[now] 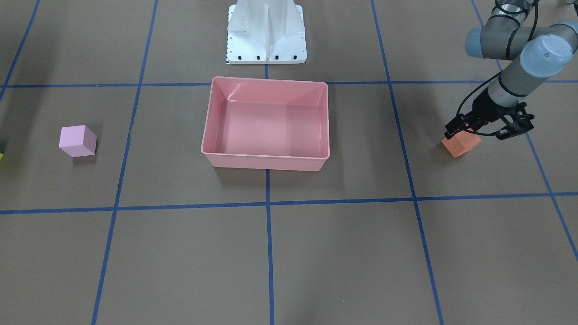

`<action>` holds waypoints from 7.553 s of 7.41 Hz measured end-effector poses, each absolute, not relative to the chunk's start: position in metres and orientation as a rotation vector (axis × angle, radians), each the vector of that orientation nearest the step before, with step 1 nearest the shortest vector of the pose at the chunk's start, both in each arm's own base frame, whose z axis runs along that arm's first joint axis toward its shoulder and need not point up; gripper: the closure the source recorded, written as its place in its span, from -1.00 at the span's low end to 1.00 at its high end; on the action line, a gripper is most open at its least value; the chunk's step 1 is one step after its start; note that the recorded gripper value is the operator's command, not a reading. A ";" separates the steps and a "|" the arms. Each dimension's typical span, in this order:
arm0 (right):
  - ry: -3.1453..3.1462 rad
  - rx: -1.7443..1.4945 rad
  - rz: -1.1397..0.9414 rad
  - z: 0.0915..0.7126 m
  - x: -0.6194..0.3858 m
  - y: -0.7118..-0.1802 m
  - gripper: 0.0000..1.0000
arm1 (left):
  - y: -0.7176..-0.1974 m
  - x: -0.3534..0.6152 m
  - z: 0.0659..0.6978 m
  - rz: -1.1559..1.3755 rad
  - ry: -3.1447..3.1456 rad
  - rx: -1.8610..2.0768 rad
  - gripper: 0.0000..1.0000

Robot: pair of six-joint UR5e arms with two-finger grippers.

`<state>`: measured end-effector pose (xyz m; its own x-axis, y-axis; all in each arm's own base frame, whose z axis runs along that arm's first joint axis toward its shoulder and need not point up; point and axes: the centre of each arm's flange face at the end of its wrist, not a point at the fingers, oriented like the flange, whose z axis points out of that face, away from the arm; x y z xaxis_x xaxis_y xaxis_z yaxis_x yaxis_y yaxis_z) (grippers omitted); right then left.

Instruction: Place blocks into pink bin with both arms

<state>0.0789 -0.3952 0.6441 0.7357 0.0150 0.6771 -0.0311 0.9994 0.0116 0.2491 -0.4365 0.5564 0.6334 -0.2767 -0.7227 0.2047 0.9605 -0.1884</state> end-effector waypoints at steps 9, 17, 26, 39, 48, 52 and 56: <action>-0.743 0.031 0.021 0.641 0.079 -0.397 -1.00 | -0.424 0.254 0.468 -0.222 0.920 -0.005 1.00; -0.795 0.042 0.099 0.612 -0.001 -0.421 -1.00 | -0.363 0.487 0.138 -0.300 1.093 -0.059 -1.00; -0.848 0.185 0.072 0.542 -0.244 -0.385 -1.00 | -0.353 0.502 0.140 -0.301 1.079 -0.035 -1.00; -0.930 -0.024 0.392 0.297 -0.277 -0.445 1.00 | -0.413 0.227 0.340 0.273 0.681 0.215 -1.00; -0.836 -0.032 0.535 0.147 -0.442 -0.423 -1.00 | -0.402 0.034 0.679 0.416 0.824 0.219 -1.00; -0.813 0.032 0.424 0.184 -0.387 -0.444 -1.00 | -0.342 0.014 0.669 -0.105 0.912 0.050 -1.00; -0.780 0.065 0.284 0.230 -0.330 -0.457 -1.00 | -0.305 0.025 0.681 -0.263 0.885 -0.021 -1.00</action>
